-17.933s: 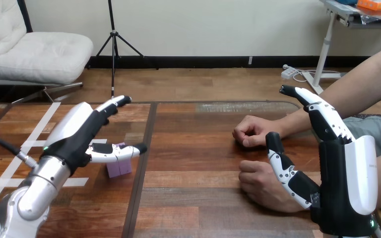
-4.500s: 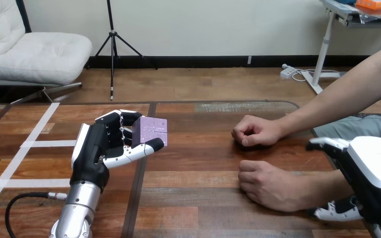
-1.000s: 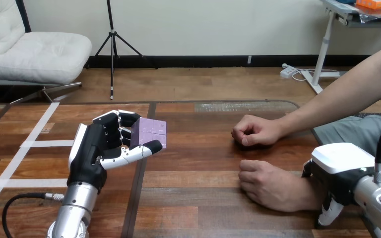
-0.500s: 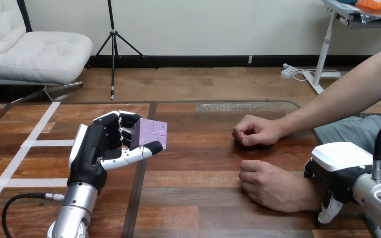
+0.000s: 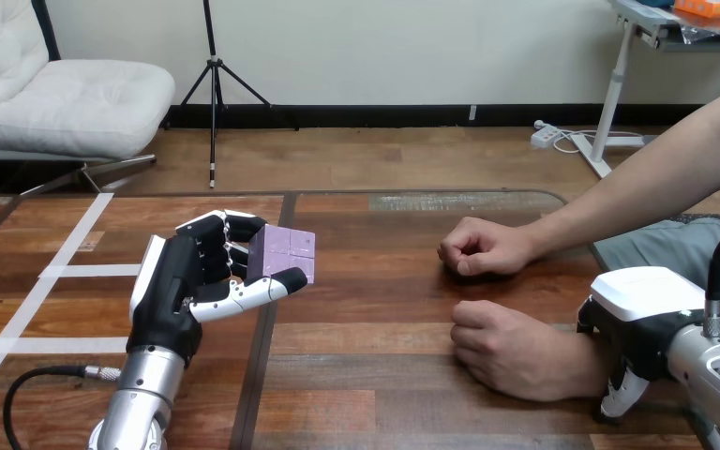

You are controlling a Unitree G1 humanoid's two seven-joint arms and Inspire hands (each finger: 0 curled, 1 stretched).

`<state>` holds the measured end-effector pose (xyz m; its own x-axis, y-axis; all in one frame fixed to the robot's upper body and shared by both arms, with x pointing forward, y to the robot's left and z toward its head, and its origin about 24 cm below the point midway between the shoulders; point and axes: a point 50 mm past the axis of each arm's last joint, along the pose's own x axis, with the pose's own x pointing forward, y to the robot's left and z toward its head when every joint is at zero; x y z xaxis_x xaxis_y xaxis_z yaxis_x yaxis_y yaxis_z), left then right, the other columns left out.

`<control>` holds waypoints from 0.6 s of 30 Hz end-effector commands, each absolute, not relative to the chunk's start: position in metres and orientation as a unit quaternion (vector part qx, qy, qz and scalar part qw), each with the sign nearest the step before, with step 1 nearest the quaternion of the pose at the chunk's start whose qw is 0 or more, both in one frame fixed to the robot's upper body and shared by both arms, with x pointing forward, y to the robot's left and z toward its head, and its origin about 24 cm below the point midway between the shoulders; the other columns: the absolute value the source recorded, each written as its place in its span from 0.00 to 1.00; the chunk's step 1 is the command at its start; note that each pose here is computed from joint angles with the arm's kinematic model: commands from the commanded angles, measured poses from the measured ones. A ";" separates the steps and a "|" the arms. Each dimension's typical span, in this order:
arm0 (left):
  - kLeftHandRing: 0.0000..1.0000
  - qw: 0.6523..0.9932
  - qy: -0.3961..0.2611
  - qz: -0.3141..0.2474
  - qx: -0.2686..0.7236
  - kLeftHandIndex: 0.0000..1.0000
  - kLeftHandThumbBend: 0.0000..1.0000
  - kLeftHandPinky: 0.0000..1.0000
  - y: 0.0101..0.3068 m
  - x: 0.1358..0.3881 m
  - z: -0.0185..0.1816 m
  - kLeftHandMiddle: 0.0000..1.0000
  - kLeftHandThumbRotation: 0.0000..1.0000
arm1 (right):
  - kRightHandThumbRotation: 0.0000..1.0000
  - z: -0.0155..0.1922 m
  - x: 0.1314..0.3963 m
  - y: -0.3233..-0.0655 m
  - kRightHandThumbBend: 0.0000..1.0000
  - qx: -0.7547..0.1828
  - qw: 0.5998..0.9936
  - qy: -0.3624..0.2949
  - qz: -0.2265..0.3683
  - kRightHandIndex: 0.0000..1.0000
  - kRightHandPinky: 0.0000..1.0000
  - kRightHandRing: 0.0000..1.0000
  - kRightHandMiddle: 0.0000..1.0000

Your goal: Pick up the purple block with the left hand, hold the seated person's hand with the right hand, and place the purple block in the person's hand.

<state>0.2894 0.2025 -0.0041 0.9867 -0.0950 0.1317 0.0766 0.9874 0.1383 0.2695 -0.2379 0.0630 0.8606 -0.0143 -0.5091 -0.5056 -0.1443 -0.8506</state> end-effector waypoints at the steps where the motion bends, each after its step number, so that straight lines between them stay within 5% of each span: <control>1: 0.40 0.990 -0.116 -0.041 0.070 0.49 0.86 0.34 0.206 0.300 0.016 0.46 0.13 | 0.00 0.070 0.278 -0.245 0.80 -0.743 0.618 0.181 0.182 0.61 0.24 0.34 0.44; 18: 0.40 0.989 -0.116 -0.042 0.076 0.49 0.85 0.34 0.207 0.299 0.016 0.46 0.14 | 0.00 0.067 0.276 -0.250 0.81 -0.740 0.625 0.178 0.171 0.57 0.25 0.35 0.44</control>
